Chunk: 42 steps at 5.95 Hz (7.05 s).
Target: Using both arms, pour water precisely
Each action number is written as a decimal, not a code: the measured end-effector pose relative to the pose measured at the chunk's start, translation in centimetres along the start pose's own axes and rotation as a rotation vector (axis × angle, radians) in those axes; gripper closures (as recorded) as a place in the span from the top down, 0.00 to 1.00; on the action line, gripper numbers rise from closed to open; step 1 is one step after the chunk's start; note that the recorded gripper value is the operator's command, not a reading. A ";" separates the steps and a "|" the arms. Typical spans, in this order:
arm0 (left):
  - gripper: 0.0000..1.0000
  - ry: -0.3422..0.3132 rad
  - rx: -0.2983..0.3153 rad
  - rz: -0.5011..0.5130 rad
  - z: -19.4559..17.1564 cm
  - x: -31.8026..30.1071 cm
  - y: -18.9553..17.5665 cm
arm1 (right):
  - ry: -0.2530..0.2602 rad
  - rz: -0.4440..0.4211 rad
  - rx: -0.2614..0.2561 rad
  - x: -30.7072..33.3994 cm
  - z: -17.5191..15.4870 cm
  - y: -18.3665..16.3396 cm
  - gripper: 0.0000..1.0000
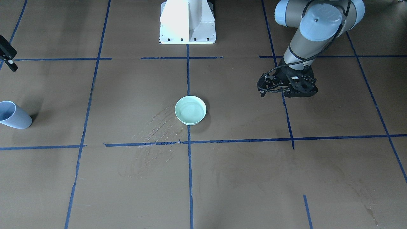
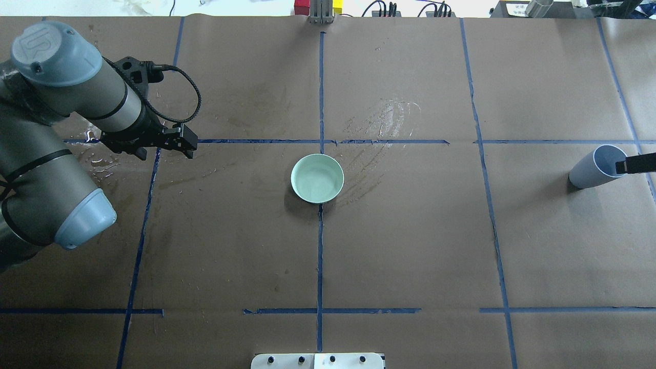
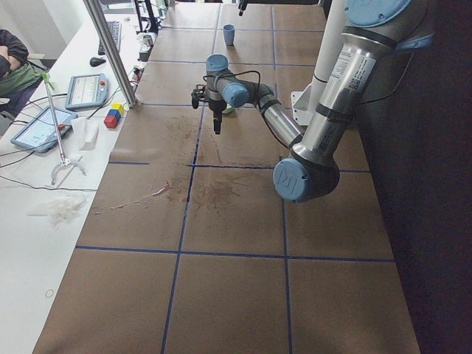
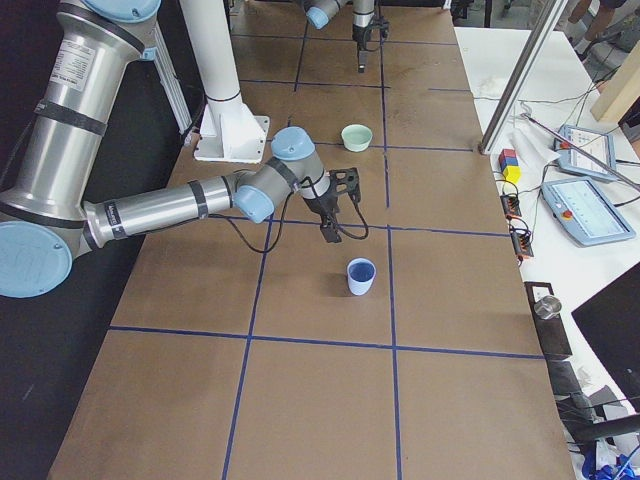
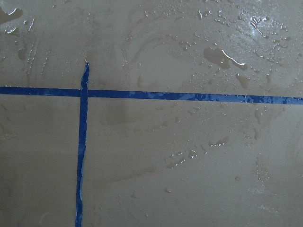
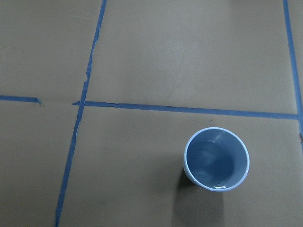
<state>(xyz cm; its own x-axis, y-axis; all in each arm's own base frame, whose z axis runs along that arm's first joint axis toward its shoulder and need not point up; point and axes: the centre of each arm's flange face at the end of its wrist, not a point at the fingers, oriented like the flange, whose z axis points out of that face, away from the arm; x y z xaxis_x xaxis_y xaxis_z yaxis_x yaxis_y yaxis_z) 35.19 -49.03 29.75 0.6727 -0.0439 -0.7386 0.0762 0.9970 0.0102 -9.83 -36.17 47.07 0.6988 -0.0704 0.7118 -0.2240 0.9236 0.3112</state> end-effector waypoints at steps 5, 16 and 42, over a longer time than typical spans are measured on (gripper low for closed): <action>1.00 0.003 -0.004 -0.009 0.1 0.5 0.2 | 0.070 0.025 0.247 1.9 7.1 6.3 0.98; 1.00 -0.001 -0.008 -0.009 0.5 0.5 0.2 | 0.238 -0.001 0.732 1.0 23.3 13.8 0.98; 1.00 0.003 -0.007 -0.006 0.3 0.6 0.4 | 0.328 -0.327 0.916 -13.3 20.3 2.5 0.10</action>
<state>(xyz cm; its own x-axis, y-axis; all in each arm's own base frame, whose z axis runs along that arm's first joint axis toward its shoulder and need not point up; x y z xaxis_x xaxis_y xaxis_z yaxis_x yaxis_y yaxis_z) 35.82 -48.65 29.51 0.6700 -0.0501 -0.7407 0.0754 0.9972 0.0007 -33.50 -40.57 51.18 0.9394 -0.0335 0.3413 -0.3255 0.2261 0.9181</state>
